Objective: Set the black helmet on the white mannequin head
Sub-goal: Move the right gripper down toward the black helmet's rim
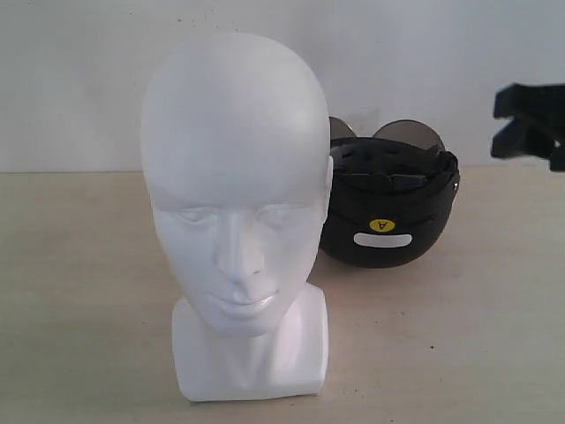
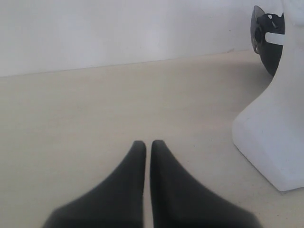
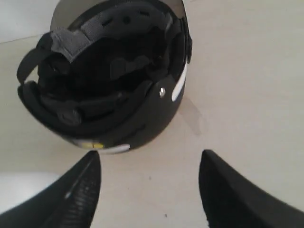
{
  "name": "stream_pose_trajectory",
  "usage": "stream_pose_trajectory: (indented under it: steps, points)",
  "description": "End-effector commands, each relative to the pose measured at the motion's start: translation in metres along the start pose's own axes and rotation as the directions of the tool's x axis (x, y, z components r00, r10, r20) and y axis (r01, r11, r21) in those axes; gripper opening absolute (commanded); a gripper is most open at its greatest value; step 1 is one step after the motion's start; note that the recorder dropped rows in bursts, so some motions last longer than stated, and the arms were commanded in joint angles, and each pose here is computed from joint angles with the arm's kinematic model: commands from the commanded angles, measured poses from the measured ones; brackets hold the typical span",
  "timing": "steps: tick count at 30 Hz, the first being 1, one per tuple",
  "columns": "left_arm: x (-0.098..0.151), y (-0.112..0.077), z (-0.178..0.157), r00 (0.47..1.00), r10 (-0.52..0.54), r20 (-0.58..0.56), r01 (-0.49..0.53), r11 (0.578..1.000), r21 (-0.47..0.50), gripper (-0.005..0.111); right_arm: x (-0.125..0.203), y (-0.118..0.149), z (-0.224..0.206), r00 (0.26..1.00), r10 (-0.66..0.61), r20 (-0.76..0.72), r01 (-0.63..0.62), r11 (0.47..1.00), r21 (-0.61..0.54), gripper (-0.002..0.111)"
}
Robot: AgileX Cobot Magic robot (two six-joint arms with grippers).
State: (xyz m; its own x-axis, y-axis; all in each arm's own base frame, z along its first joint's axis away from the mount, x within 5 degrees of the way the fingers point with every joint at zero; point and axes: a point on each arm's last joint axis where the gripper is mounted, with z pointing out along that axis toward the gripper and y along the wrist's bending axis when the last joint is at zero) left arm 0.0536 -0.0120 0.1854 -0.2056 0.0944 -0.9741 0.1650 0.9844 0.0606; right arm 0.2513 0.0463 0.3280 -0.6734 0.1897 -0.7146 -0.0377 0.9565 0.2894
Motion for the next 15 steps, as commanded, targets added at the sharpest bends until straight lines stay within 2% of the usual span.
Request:
stream_pose_trajectory:
  steps: [1, 7, 15]
  points:
    - [-0.001, 0.000, 0.000, 1.000, 0.003, 0.010, -0.003, 1.000, -0.006, 0.004, -0.046, 0.009, 0.039, 0.998, 0.055, -0.030, -0.055, 0.998, -0.001, 0.059]
    - [-0.001, 0.000, 0.000, 1.000, 0.003, 0.010, -0.003, 1.000, -0.006, 0.004, -0.082, 0.015, 0.095, 0.990, 0.087, -0.109, -0.087, 0.996, 0.007, 0.060]
    - [-0.001, 0.000, 0.000, 1.000, 0.003, 0.010, -0.003, 1.000, -0.006, 0.004, -0.086, 0.003, 0.159, 0.967, 0.174, -0.188, -0.157, 0.982, 0.102, 0.059]
